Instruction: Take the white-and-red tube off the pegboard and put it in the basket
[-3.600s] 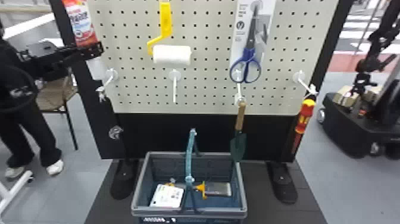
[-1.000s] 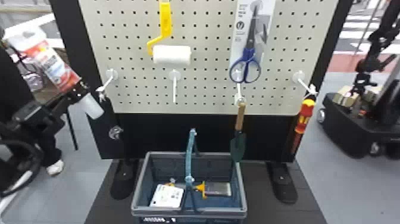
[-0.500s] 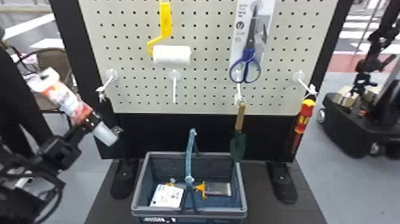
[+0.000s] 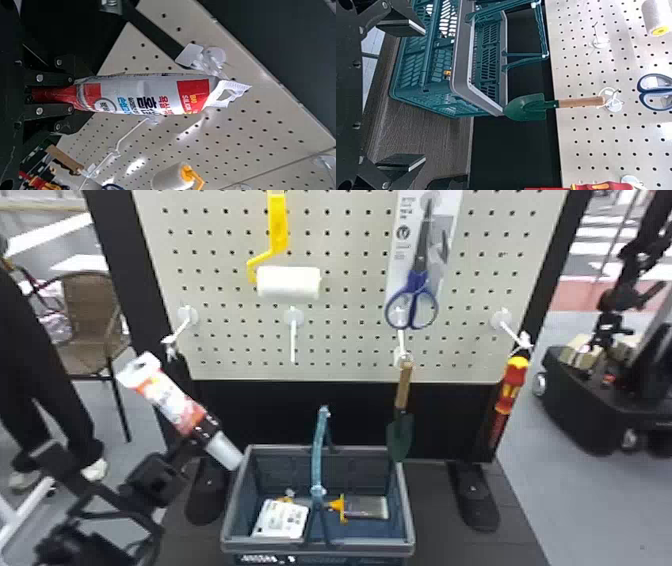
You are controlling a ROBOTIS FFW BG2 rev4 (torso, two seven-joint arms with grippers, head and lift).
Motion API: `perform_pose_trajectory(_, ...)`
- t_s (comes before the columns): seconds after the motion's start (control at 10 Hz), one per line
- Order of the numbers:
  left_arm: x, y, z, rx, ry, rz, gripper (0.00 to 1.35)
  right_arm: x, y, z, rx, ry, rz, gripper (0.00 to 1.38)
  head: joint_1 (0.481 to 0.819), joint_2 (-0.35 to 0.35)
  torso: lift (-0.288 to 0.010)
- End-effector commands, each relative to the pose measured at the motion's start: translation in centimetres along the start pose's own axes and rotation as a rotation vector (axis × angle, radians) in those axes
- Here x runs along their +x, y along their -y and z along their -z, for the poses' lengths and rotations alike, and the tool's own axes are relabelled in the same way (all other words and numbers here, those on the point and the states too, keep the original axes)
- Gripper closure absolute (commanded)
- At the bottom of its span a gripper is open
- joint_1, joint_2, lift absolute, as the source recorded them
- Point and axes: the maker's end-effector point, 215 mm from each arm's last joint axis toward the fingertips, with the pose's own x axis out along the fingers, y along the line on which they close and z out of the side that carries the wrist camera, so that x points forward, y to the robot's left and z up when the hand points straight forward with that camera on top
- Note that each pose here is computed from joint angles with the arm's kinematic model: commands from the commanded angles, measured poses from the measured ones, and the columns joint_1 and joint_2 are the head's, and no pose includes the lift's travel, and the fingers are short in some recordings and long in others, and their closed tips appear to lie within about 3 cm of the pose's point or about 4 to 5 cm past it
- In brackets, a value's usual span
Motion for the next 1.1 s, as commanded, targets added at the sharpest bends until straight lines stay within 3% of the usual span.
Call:
perform_pose_trajectory(0.0, 0.7, 0.4, 3.5, -0.06, -0.037, 0.016, 1.22, 0.2, -0.1, 0.1, 0.001, 0.0, -0.002, 0.18, 0.549, 0.0, -0.1)
perform_pose_trajectory(0.3, 1.9, 1.7, 9.6, -0.122, -0.127, 0.049, 1.22, 0.4, -0.1, 0.0, -0.003, 0.003, -0.009, 0.18, 0.549, 0.0, -0.1)
perform_pose_trajectory(0.8, 2.2, 2.8, 15.9, -0.158, -0.206, 0.065, 1.22, 0.4, -0.1, 0.1, 0.0, 0.002, -0.013, 0.18, 0.549, 0.0, -0.1)
perform_pose_trajectory(0.9, 2.5, 2.8, 15.7, -0.135, -0.198, 0.069, 1.03, 0.4, 0.0, 0.0, 0.0, 0.004, -0.012, 0.18, 0.549, 0.0, -0.1)
perform_pose_trajectory(1.0, 3.0, 2.8, 14.8, -0.089, -0.181, 0.075, 0.65, 0.4, 0.0, 0.0, 0.0, 0.004, -0.014, 0.18, 0.549, 0.0, -0.1)
